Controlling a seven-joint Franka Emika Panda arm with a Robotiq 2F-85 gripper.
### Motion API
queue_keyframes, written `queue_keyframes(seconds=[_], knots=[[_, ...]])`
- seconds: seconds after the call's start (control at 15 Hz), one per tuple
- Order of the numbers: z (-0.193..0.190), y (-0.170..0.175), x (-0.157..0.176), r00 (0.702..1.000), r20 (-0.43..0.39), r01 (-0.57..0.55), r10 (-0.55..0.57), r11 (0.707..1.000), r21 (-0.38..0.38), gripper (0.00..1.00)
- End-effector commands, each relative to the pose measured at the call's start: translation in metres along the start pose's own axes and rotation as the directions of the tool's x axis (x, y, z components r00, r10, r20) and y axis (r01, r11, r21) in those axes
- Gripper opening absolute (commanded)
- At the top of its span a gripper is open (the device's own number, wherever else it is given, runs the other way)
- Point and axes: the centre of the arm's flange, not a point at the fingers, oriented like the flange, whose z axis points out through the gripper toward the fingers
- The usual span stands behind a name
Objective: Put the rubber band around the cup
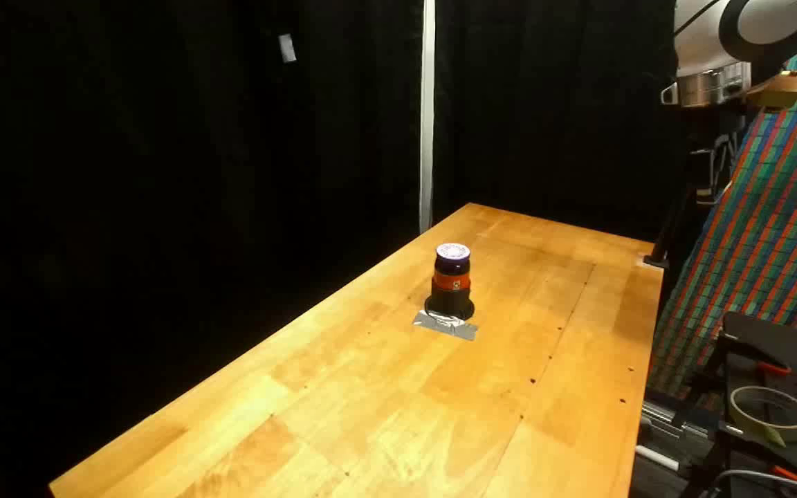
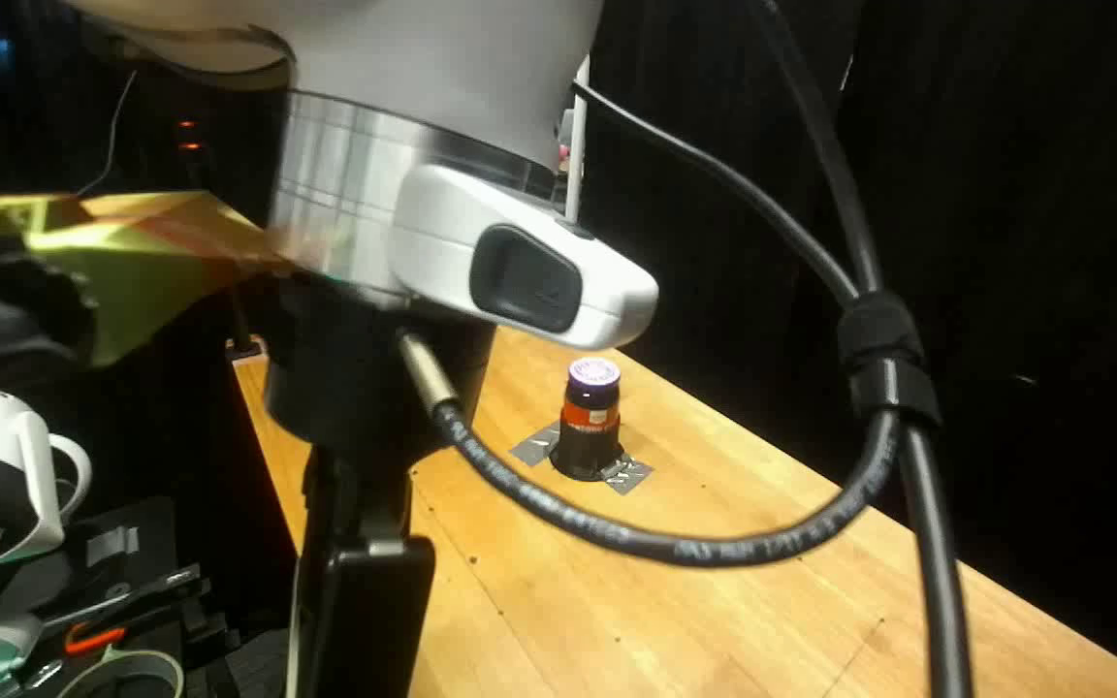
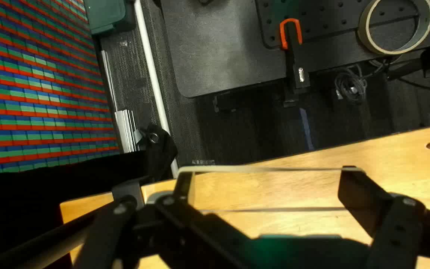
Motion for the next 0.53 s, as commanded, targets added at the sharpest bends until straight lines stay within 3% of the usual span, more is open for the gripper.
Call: queue_keyframes(seconds=[0.0,0.27,0.47], knots=[[-0.001,0.000,0.000,1.000,-0.003,-0.001,0.001,1.000,0.000,1.00],[-0.004,0.001,0.001,1.000,-0.008,-0.002,0.002,1.000,-0.001,1.00],[-0.039,-0.041,0.032,0.998,-0.025,0.063,-0.063,0.998,-0.018,1.00]])
